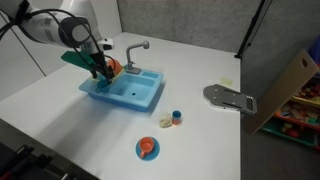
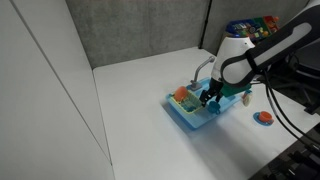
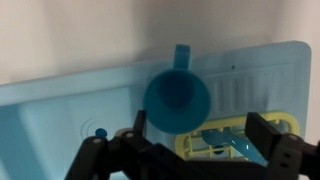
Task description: Put the cup inside the sink
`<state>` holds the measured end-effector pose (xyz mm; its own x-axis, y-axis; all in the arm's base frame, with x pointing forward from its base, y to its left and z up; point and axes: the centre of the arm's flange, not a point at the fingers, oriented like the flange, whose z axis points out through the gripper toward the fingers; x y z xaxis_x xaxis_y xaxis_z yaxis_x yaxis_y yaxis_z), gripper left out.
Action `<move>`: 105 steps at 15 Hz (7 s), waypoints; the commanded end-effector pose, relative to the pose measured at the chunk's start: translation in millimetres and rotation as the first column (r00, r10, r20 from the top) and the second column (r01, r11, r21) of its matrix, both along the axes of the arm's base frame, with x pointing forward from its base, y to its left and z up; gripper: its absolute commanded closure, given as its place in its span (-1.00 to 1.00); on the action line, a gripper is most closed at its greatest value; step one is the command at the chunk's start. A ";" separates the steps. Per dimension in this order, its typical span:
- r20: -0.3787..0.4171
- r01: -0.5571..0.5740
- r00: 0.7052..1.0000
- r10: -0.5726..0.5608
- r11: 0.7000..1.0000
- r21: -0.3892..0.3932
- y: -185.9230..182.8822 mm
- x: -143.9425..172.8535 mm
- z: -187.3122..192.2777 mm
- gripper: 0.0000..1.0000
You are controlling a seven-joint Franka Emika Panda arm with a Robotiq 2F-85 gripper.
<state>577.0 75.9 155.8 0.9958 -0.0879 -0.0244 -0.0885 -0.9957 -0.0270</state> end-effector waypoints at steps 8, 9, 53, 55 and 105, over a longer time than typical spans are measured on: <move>-0.010 0.024 1.000 -0.025 0.999 -0.024 -9.7 -14.9 -4.9 -1.00; -0.014 0.025 1.000 -0.026 0.999 -0.025 -10.0 -16.3 -6.3 -1.00; -0.127 0.165 0.976 -0.177 0.981 -0.102 -104.8 77.1 -62.6 0.34; -0.127 0.165 0.976 -0.178 0.981 -0.102 -103.7 76.9 -66.6 0.34; -0.163 -0.113 0.981 0.108 0.993 -0.023 -89.9 -85.0 357.2 -1.00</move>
<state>504.2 -10.8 488.0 0.9832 -0.0011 -0.1827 0.0059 -0.9993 0.0376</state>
